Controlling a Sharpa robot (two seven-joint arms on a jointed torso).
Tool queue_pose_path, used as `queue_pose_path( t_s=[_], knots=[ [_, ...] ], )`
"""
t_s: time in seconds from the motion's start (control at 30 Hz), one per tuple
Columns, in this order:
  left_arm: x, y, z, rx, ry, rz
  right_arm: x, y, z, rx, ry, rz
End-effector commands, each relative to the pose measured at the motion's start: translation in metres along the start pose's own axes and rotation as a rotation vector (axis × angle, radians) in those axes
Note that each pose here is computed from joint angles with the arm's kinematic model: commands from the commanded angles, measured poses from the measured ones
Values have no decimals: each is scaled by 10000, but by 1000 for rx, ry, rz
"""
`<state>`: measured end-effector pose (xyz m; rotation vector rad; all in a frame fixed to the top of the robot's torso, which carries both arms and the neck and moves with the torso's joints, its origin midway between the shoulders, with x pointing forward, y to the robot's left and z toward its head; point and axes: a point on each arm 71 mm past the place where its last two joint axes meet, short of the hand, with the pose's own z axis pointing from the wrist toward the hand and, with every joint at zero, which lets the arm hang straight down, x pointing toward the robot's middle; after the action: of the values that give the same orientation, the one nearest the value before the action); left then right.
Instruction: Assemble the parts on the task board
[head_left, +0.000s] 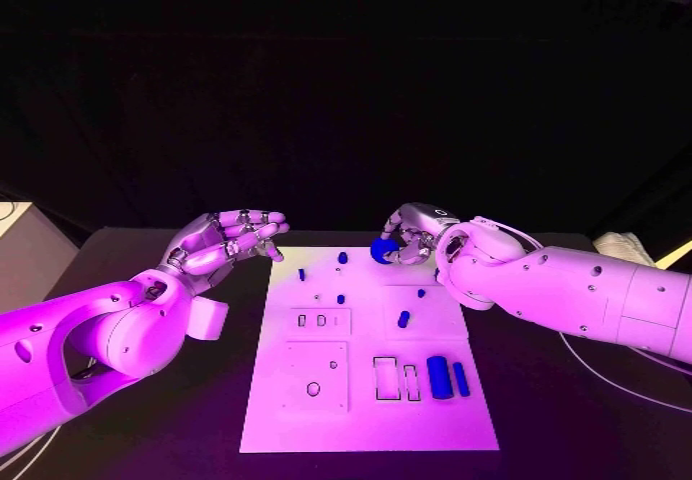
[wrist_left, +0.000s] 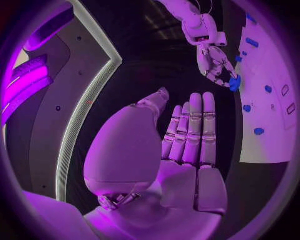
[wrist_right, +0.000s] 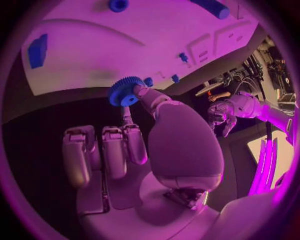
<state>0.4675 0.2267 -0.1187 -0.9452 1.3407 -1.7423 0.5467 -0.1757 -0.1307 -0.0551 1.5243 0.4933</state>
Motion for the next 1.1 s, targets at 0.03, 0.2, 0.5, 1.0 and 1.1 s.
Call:
queue_pose_path(
  t_s=[0.03, 0.2, 0.5, 1.0, 1.1],
  knots=[
    [28, -9, 9, 6, 18, -5, 2, 214, -6, -81, -53, -49],
    [51, -4, 21, 6, 24, -8, 127, 477, 7, -140, -39, -46],
    [67, -1, 27, 5, 28, -10, 313, 660, 85, -160, -13, -51],
    [83, -4, 29, 5, 32, -12, 469, 705, 186, -149, 9, -87],
    [85, -5, 29, 5, 32, -12, 490, 709, 194, -148, 11, -91]
  ],
)
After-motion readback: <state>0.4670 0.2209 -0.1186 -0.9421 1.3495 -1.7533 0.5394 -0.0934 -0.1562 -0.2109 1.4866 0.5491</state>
